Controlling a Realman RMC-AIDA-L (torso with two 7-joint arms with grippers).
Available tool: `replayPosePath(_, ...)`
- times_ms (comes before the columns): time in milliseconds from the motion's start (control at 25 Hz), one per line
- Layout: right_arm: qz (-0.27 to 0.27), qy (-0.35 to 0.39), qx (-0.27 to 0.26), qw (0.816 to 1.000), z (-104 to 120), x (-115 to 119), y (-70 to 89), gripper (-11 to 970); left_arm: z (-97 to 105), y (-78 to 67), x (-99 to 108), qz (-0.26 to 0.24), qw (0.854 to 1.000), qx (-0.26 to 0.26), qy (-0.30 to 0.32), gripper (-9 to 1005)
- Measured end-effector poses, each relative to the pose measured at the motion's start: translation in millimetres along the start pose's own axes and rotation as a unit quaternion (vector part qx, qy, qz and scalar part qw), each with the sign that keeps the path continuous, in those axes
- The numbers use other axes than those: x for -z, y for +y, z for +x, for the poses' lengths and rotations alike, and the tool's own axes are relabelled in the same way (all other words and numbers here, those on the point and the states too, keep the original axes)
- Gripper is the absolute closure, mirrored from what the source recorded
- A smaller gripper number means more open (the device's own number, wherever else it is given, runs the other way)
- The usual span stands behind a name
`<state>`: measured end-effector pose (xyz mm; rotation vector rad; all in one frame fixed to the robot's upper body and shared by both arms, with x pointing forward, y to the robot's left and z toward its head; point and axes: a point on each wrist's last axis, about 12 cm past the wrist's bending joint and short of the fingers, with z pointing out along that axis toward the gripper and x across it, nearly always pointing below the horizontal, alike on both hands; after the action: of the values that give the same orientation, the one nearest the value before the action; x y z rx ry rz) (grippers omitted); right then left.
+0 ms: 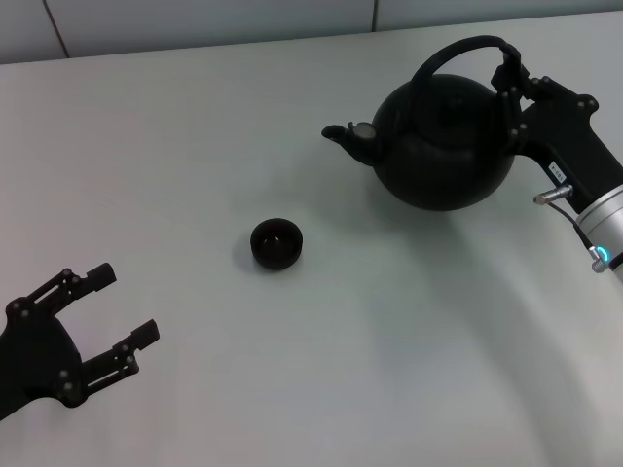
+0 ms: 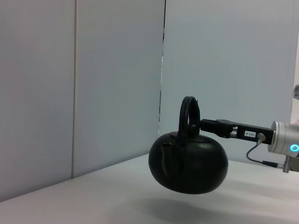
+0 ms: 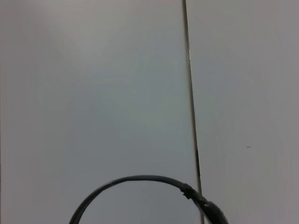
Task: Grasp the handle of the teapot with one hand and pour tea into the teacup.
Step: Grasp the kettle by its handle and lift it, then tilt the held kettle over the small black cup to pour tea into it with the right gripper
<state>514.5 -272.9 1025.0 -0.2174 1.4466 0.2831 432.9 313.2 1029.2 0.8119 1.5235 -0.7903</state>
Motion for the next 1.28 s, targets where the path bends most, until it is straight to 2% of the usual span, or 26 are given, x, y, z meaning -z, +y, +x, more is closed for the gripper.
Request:
replayPosePath(360, -0.015, -0.003, -0.005, 1.0, -5, -5, -6.0, 866, 1, -2.1, -1, 0.002, 1.0, 0.003, -0.003, 185)
replayPosePath(640, -0.126, 0.022, 0.005, 0.992, -24, -31, -19.1, 863, 1, -3.4, -1, 0.002, 1.0, 0.003, -0.007, 185)
replayPosePath(880, -0.191, 0.047, 0.039, 0.98, -38, -58, -18.4, 859, 0, -3.3, -1, 0.001, 1.0, 0.002, -0.01, 185)
replayPosePath(1280, -0.211, 0.055, 0.071, 0.973, -46, -76, -15.4, 854, 0, -3.1, -1, 0.002, 1.0, 0.0, -0.012, 185)
